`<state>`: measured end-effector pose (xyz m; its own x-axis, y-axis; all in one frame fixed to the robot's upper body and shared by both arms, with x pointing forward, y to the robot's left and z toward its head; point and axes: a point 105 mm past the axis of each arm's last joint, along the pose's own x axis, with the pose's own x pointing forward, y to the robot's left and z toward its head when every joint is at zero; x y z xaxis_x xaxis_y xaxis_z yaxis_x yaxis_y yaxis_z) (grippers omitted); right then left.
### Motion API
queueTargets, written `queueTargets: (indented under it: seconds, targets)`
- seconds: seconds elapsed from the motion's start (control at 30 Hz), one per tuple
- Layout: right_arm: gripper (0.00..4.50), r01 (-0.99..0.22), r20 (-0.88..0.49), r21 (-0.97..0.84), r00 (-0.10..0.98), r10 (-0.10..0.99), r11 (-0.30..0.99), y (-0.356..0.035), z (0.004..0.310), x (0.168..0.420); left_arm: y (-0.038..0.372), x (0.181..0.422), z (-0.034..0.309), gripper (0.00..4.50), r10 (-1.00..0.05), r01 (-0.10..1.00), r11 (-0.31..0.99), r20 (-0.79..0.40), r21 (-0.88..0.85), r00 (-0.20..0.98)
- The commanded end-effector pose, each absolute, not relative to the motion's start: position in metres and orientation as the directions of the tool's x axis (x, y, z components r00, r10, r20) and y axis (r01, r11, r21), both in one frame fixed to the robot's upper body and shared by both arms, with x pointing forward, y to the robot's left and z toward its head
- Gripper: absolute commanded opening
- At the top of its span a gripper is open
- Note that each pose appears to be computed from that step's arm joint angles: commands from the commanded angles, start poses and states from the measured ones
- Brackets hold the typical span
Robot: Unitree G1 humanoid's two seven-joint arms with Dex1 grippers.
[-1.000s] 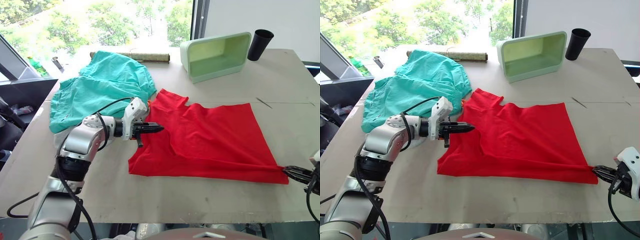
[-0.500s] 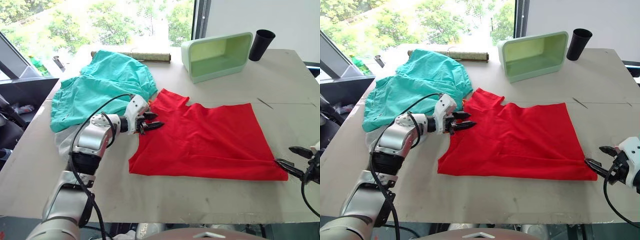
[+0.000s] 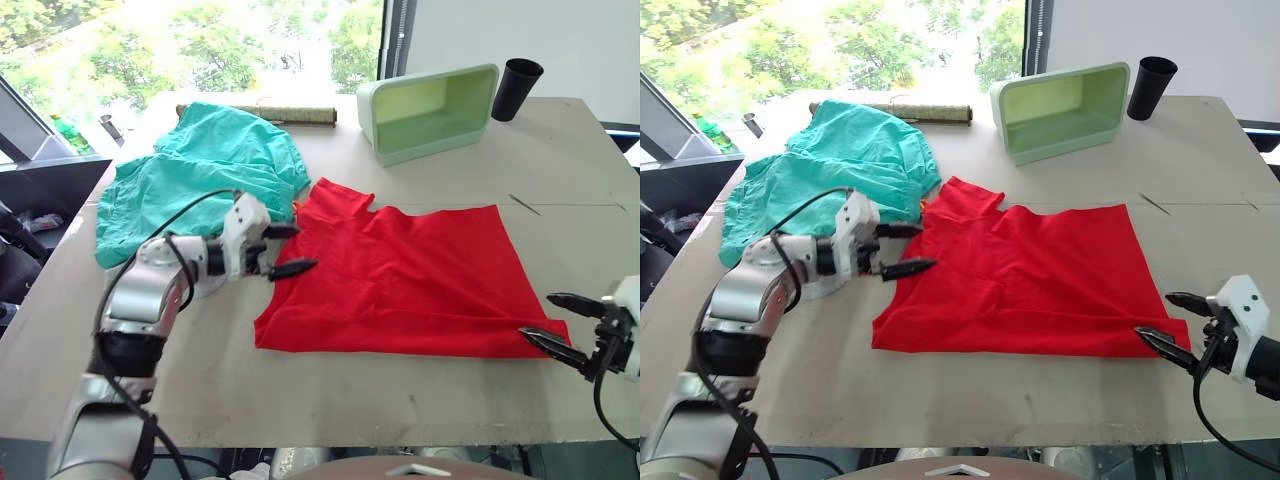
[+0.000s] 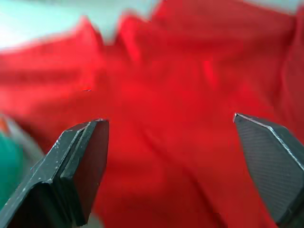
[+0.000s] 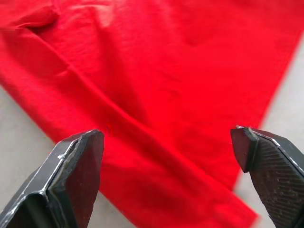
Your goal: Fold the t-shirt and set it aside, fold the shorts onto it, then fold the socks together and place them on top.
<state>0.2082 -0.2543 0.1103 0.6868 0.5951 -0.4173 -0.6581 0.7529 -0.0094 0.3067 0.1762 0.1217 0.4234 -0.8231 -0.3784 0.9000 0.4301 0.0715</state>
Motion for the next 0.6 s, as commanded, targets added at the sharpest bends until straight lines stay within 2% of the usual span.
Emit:
queueTargets:
  seconds: [0.03,0.17,0.27,0.6]
  targets:
    - [4.50,-0.716,-0.434,-0.049,0.643,0.631,0.696,-0.243,0.109,0.211,0.184,0.295,0.120,4.47,-0.802,0.906,0.406,-0.431,0.118,0.415]
    - [4.50,-0.716,-0.408,-0.057,0.653,0.638,0.696,-0.238,0.108,0.227,0.187,0.284,0.112,4.47,-0.794,0.912,0.401,-0.461,0.090,0.395]
    - [4.50,-0.753,-0.400,-0.022,0.610,0.684,0.658,-0.229,0.105,0.229,0.190,0.266,0.103,4.47,-0.791,0.929,0.365,-0.507,0.057,0.342]
    - [4.50,-0.779,-0.549,0.137,0.454,0.701,0.612,-0.227,0.067,0.204,0.201,0.219,0.080,4.47,-0.759,0.956,0.281,-0.629,-0.085,0.168]
